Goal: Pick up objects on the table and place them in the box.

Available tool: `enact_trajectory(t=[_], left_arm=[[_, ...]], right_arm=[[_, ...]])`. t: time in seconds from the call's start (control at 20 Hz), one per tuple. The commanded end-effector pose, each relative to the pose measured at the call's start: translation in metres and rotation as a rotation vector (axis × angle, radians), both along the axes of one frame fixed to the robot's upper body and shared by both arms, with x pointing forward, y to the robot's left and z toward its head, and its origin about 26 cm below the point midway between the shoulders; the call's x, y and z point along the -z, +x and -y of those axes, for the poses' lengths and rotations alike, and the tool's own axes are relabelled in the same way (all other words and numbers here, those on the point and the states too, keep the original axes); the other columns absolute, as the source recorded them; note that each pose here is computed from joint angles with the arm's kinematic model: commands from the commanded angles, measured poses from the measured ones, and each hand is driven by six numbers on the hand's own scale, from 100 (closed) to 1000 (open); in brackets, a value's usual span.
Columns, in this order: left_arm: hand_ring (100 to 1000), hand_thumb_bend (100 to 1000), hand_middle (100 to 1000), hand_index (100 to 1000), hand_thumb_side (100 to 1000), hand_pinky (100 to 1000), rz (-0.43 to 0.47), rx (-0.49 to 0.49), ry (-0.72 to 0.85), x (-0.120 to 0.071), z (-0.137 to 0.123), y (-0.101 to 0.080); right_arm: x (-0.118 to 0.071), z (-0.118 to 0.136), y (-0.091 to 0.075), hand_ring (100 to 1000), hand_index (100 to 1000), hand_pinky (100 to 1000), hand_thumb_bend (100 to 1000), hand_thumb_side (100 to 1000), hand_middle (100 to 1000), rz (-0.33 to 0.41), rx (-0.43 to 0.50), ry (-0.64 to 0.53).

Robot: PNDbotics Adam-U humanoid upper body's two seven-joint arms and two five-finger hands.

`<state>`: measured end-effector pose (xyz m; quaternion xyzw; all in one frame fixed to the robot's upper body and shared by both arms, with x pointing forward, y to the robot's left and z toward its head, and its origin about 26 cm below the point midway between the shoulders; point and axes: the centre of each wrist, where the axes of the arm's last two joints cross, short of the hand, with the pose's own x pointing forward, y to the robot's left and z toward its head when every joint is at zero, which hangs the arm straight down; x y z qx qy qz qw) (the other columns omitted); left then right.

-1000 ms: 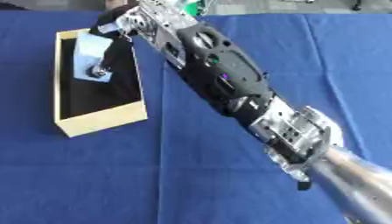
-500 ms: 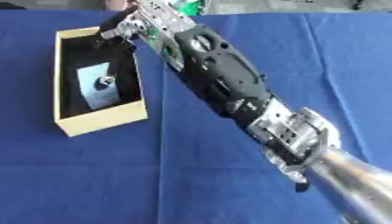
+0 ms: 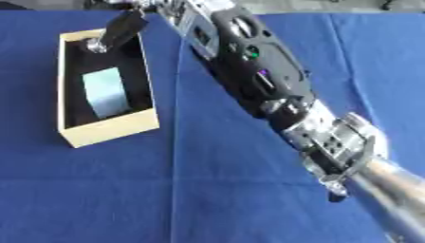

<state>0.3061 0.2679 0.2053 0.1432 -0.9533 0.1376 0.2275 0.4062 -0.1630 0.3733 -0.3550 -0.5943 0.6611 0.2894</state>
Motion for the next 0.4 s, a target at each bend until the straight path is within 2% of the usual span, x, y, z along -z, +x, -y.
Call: enact_trajectory(t=[0.05,0.15,0.2,0.25,0.4], left_arm=[[734,100,618,733,692,492,0.029,-0.025,0.018,-0.007,-0.005,-0.004],[734,100,618,733,691,492,0.029,-0.035,0.020,-0.007,-0.007,-0.004],[734,100,618,733,691,492,0.030,-0.038,0.021,-0.008,-0.007,-0.004],[734,100,618,732,691,492,0.030,-0.042,0.022,-0.007,-0.008,-0.004],[733,100,617,733,690,492,0.032,-0.051,0.024,-0.008,-0.009,-0.004]], right_arm=[[-0.034,0.028,-0.038,956,994,819,188,803,939,0.133,0.003,0.084],[-0.037,0.044,-0.060,946,996,812,161,735,928,0.160,-0.001,0.105],[-0.037,0.051,-0.072,946,996,812,161,735,928,0.170,-0.007,0.110],[-0.037,0.058,-0.084,934,992,805,100,652,920,0.182,-0.009,0.117],[-0.034,0.076,-0.121,915,984,792,100,618,900,0.225,-0.019,0.157]])
